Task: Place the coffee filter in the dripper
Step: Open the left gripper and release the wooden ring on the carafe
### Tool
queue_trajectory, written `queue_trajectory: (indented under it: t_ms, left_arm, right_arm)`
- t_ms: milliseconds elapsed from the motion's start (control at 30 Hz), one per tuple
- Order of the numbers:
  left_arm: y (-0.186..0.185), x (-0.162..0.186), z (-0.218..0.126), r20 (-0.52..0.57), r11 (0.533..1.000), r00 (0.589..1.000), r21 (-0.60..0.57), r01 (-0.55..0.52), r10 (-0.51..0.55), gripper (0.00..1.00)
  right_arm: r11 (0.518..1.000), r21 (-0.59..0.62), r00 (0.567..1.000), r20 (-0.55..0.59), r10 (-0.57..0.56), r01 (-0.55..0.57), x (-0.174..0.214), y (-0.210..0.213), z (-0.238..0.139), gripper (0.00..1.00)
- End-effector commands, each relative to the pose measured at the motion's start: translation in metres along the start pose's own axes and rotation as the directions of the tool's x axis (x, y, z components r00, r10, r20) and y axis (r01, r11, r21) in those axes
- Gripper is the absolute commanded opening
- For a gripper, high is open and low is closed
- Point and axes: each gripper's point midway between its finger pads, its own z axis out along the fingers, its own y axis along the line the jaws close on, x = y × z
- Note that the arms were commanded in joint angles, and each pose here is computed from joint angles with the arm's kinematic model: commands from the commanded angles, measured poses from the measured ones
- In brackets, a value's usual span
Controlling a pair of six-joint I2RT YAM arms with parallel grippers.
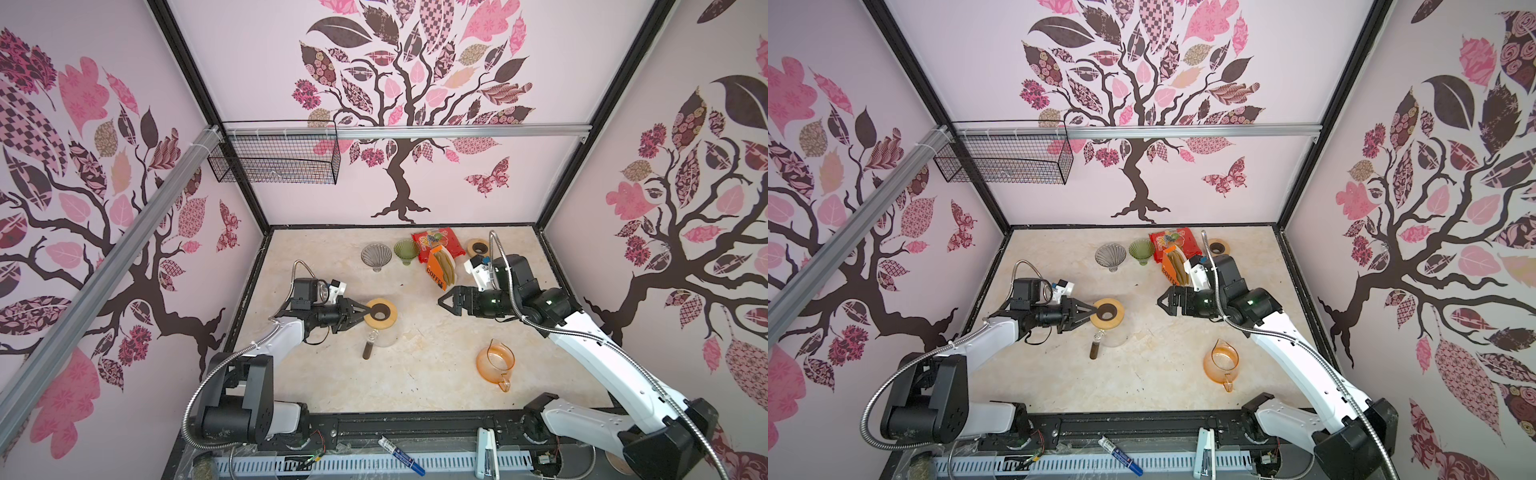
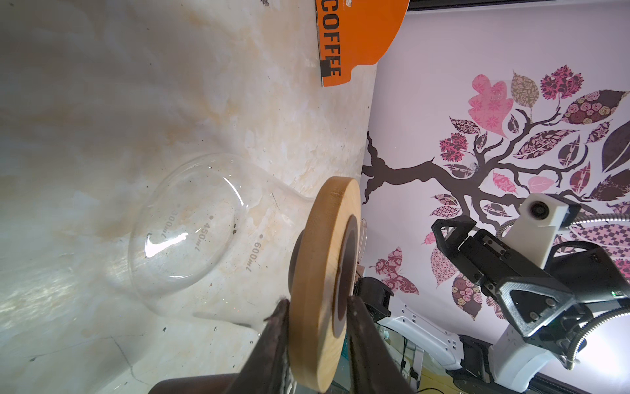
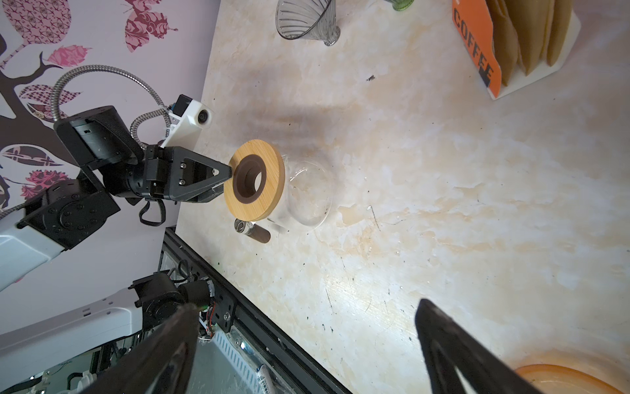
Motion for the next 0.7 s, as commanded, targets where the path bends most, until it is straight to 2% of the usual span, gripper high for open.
queue_trajectory:
  t_ms: [0,167,400,567,667]
  left_arm:
    - [-0.0007,0.0027,-0.0010,-0.006,1.000,1.000,0.008,-0.026,0.026,0.30]
    - [-0.0042,0.0058,0.0028,-0.024,0.999,0.999,0.003,-0.044,0.045,0.25]
    - [-0.0060,0.0093,0.0083,-0.045,0.998,0.997,-0.007,-0.057,0.057,0.24]
    - [-0.0048,0.0090,0.0071,-0.036,0.998,0.998,-0.019,-0.057,0.056,0.27]
    - [-0.0050,0.0080,0.0064,-0.029,0.998,0.998,-0.024,-0.056,0.056,0.33]
  right_arm:
    - [1.000,-0.017,1.000,0.002,-0.017,0.017,0.0009,0.0036,0.0003,1.00]
    - [1.000,-0.017,1.000,0.003,-0.017,0.017,0.0003,0.0037,0.0004,1.00]
    - [1.000,-0.018,1.000,-0.002,-0.016,0.015,0.0015,0.0035,0.0009,1.00]
    - [1.000,-0.019,1.000,0.000,-0.018,0.018,0.0009,0.0040,0.0006,1.00]
    - [1.000,-0.019,1.000,-0.002,-0.019,0.019,0.0009,0.0041,0.0010,1.00]
